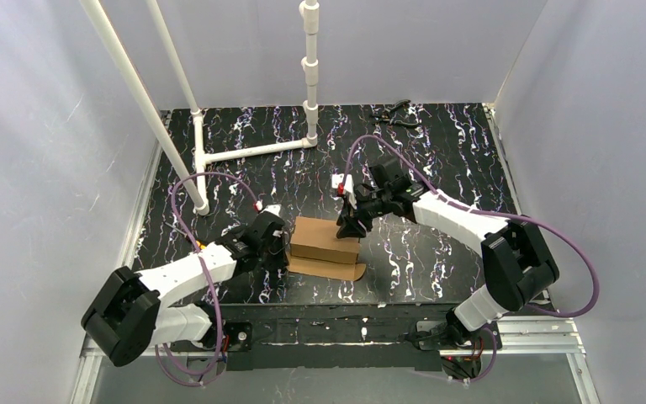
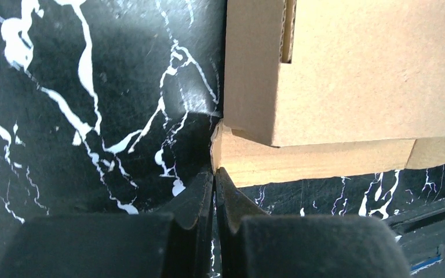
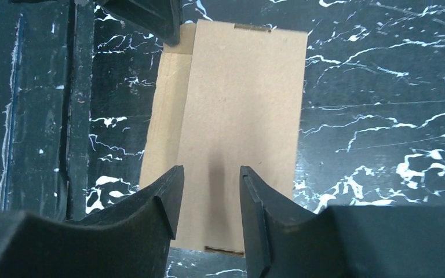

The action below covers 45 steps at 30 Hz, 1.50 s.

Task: Fold the paper box

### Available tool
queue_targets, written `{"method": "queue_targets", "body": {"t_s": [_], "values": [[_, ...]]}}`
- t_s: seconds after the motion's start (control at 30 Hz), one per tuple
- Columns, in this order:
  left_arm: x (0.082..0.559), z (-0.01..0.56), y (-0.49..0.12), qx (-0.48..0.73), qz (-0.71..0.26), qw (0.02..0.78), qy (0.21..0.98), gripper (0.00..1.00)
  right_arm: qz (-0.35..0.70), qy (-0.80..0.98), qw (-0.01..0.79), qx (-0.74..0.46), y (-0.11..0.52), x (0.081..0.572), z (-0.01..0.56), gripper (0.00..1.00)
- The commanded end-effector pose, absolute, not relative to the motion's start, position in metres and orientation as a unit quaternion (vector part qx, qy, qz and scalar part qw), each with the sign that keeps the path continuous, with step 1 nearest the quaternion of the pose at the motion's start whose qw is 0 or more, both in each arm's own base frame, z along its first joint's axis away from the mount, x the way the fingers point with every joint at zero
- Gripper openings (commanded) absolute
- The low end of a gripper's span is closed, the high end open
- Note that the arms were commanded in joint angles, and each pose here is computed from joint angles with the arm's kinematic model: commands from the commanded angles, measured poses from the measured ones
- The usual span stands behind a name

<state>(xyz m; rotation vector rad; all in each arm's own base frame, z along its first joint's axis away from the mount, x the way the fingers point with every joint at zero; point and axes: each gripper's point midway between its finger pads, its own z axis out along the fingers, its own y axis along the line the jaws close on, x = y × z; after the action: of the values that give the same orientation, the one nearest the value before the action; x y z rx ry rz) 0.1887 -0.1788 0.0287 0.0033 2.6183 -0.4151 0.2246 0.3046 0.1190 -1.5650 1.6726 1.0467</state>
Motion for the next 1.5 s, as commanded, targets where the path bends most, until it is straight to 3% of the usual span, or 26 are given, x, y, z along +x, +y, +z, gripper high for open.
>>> {"method": "queue_targets", "body": {"t_s": [0.0,0.37,1.47], "values": [[0.196,0.036,-0.181,0.057,-0.146,0.245,0.957,0.00,0.380,0.619,0.312,-0.613,0.301,0.236,0.133,0.50],[0.200,0.031,-0.184,0.081,-0.153,0.230,0.958,0.00,0.389,0.616,0.276,-0.627,0.304,0.240,0.129,0.53],[0.190,0.013,-0.195,0.078,-0.168,0.174,0.967,0.00,0.380,0.630,0.278,-0.617,0.300,0.239,0.116,0.62]]}}
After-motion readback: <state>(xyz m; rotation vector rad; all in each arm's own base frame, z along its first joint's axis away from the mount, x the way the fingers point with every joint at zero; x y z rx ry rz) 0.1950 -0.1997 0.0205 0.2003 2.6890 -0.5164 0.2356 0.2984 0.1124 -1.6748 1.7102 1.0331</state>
